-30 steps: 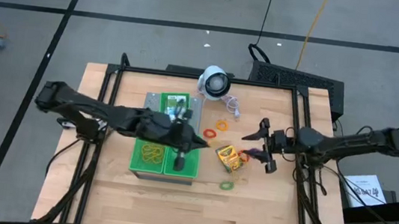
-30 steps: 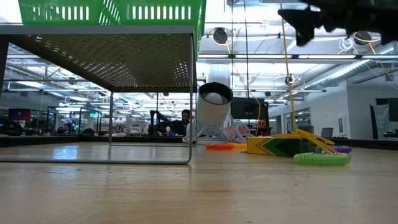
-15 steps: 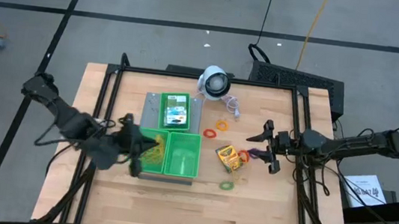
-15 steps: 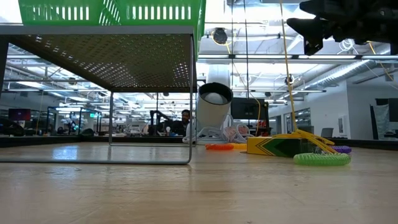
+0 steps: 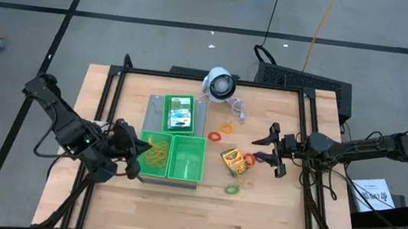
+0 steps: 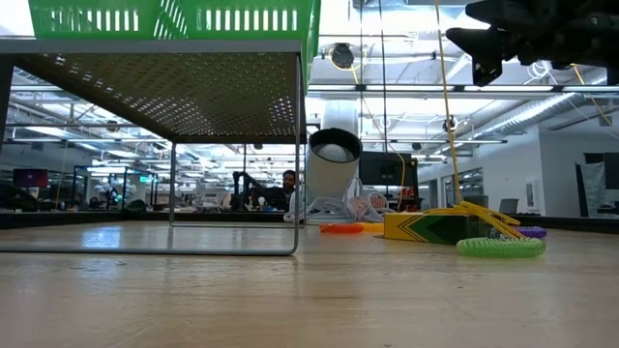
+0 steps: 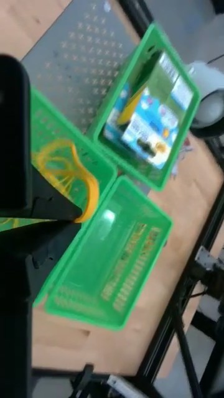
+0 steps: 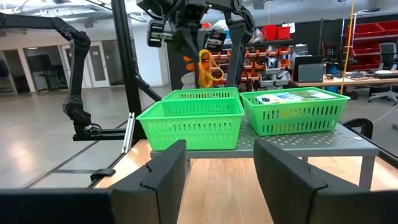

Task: Pick & Place Office Desk Supplies
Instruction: Put the yellow rubber band into the bottom left green basket on the shelf

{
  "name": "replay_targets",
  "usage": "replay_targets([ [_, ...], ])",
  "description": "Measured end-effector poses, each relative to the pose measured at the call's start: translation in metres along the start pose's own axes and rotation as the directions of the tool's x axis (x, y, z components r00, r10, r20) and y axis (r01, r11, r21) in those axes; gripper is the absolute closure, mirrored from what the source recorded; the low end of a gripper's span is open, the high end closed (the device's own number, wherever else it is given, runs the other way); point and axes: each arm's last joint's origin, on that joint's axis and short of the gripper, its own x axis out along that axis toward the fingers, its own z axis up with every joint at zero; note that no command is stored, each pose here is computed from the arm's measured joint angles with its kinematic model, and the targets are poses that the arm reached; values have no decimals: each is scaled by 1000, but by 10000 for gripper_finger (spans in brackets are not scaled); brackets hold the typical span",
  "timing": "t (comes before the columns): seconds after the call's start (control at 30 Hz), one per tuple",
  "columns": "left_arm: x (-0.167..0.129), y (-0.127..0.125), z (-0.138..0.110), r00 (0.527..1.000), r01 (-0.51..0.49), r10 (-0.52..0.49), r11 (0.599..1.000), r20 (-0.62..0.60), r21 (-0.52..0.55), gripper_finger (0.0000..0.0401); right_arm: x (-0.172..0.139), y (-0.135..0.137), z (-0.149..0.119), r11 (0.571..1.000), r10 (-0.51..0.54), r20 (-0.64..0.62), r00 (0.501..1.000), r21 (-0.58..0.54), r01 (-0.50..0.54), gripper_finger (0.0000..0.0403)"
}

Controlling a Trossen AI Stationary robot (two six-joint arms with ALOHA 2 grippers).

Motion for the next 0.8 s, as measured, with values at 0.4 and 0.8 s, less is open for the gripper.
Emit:
replay_targets([
  [0.4,9,-3,1,1000,-24,24,999,-6,-31,250,0,0,0,1000,4,0,1000,0,-4,229],
  [0.8,18,-3,6,999,-26,26,1000,-21,13,168,0,0,0,1000,6,0,1000,26,-6,227],
])
